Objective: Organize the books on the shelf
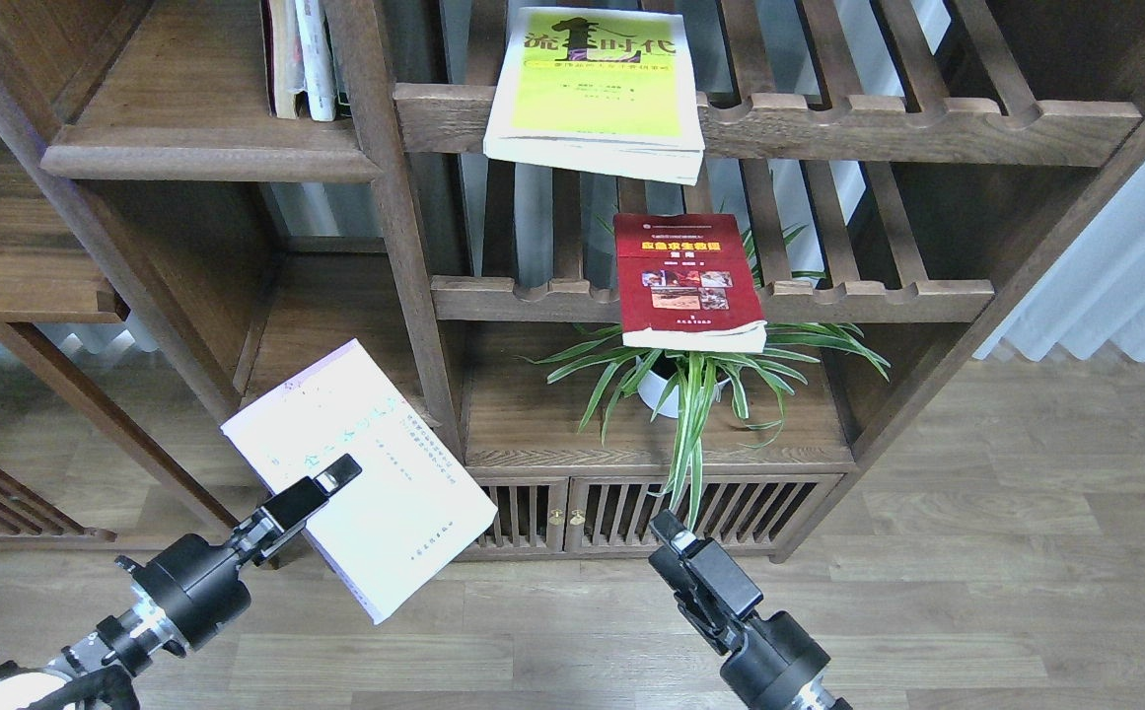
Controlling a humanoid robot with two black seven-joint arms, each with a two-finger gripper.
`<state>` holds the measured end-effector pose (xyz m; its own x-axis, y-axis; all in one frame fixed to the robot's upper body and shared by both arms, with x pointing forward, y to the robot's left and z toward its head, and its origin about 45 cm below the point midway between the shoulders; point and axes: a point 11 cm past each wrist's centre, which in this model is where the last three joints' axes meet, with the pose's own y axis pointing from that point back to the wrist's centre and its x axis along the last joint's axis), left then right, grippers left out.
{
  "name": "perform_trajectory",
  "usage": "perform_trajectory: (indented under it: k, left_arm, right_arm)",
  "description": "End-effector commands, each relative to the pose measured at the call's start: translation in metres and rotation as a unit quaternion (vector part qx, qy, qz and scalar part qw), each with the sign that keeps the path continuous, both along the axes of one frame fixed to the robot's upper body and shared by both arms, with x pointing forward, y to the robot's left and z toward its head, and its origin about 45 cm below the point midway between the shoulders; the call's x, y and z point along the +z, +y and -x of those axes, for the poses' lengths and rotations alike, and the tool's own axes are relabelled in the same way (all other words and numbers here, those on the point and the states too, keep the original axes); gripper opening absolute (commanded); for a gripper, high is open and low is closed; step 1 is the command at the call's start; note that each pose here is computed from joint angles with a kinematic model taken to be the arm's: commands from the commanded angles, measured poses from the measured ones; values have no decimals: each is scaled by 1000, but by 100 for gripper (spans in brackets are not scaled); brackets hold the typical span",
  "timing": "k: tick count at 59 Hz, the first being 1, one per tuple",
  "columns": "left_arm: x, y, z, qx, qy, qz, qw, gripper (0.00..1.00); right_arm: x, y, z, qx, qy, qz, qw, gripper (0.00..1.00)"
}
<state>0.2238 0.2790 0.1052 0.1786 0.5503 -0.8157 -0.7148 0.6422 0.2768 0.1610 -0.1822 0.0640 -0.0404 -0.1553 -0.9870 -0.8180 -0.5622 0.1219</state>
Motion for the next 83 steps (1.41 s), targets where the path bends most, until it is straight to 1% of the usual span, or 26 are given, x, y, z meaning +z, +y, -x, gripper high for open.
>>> perform_trajectory:
  k: [1,12,17,22,26,37,42,44,47,51,66,75,83]
  left_arm:
    - [-5,10,8,-5,4,-28,1000,2]
    - [-9,10,12,13,-12,-43,999,2]
    - [-16,10,22,24,-4,-42,999,2]
    - [-26,4,36,26,18,-35,999,1]
    - [-28,1,38,29,23,-30,999,1]
    - [-31,-24,35,34,11,-19,999,0]
    - [-35,-36,40,47,17,-1,999,0]
    - [-40,-52,48,59,27,20,998,0]
    - [-43,-59,53,63,34,30,997,0]
    - [-43,-62,53,67,34,35,997,0]
    - [-40,-51,47,99,26,40,994,0]
    - [-47,-37,60,123,42,33,991,0]
    - [-47,-29,62,136,42,27,990,0]
  right_arm:
    - [-1,-1,0,-1,1,2,1000,98]
    - [-5,1,0,-2,7,2,1000,98]
    - [-5,4,0,-2,7,-2,1000,98]
    - [-5,4,0,-3,6,-2,1000,98]
    - [-5,4,-1,-3,6,-2,1000,98]
    - [-5,4,-1,-5,6,-3,1000,98]
    - [-5,2,-2,-7,6,-3,1000,98]
    - [-5,2,-2,-9,7,-5,1000,98]
    - [-5,1,-2,-11,8,-5,1000,98]
    - [-5,1,-2,-13,10,-7,1000,98]
    - [-4,1,-3,-13,9,-9,1000,98]
    - [-4,1,-3,-15,10,-12,1000,98]
    - [-3,2,-5,-17,9,-14,1000,98]
